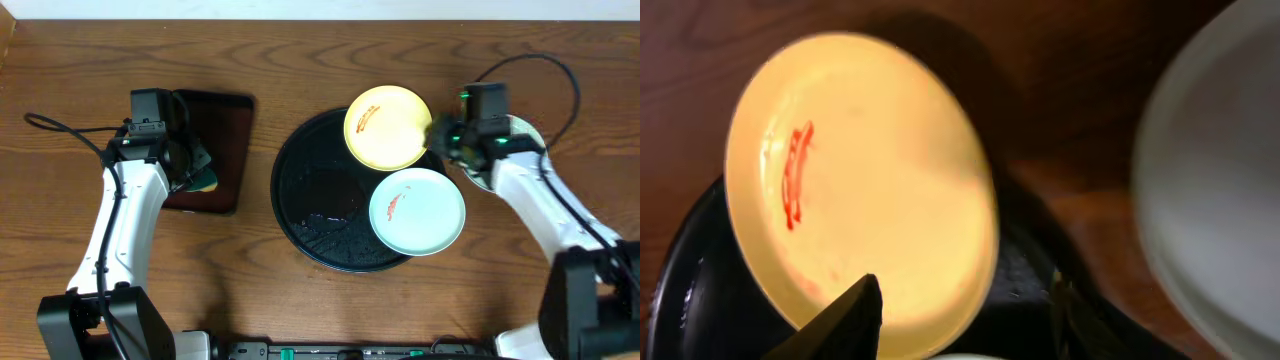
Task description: Clean dirty plates on tray and stack at the side
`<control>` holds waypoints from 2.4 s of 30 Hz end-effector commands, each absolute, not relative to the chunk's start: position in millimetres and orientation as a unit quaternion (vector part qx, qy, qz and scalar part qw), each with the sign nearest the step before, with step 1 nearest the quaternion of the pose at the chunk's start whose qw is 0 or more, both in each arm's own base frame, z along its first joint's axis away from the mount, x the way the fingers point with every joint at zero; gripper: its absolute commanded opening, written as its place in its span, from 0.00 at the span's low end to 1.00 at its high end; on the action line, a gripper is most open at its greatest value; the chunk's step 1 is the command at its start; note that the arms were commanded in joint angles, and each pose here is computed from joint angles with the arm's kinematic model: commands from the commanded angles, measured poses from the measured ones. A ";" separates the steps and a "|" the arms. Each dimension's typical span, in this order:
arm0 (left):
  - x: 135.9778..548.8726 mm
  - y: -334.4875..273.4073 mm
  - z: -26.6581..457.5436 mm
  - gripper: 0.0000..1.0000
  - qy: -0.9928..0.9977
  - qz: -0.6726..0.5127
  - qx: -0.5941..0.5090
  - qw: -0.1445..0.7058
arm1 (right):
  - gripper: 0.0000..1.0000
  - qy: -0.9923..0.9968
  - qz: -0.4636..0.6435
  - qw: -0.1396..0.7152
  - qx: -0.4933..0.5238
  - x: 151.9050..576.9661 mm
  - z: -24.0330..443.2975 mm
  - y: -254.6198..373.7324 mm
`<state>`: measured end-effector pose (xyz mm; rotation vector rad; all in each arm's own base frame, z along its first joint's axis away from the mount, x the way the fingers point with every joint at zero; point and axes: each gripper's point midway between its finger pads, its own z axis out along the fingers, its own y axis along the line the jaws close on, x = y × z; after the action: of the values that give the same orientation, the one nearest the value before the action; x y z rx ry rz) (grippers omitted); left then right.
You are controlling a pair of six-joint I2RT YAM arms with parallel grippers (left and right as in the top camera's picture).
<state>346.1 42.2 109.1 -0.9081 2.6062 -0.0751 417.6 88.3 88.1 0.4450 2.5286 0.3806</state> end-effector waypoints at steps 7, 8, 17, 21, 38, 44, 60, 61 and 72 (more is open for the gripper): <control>346.9 43.8 112.1 0.08 0.928 -0.025 -0.317 0.194 | 0.50 0.949 0.071 0.238 0.194 419.6 27.0 93.8; 347.0 43.9 112.2 0.08 0.928 -0.025 -0.317 0.194 | 0.44 0.949 0.072 0.244 0.187 422.3 28.3 94.7; 348.0 44.0 112.6 0.08 0.928 -0.025 -0.317 0.196 | 0.01 0.951 0.100 0.252 0.146 427.3 33.3 110.6; 347.8 43.5 112.5 0.07 0.928 -0.025 -0.316 0.196 | 0.01 0.955 0.126 0.249 0.102 423.9 35.5 133.4; 348.9 34.0 112.4 0.07 0.931 -0.050 -0.307 0.190 | 0.01 0.970 0.219 0.103 -0.037 343.9 43.0 232.8; 348.8 34.0 112.4 0.08 0.931 -0.050 -0.307 0.190 | 0.01 0.968 0.237 0.049 -0.070 313.8 41.0 243.5; 352.8 -20.9 122.3 0.08 0.943 -0.193 -0.209 0.171 | 0.01 0.980 0.149 0.016 -0.132 280.0 25.7 230.5; 351.5 -24.0 122.4 0.08 0.943 -0.198 -0.207 0.168 | 0.01 0.980 0.146 0.021 -0.132 282.5 25.6 230.3; 330.1 -102.7 116.8 0.07 0.963 -0.214 -0.101 0.127 | 0.01 0.981 0.134 0.056 -0.125 298.5 25.8 230.1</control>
<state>334.8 -80.3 116.5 -0.4171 2.7878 -0.6074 288.2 230.1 24.7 -0.3832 3.0145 0.4617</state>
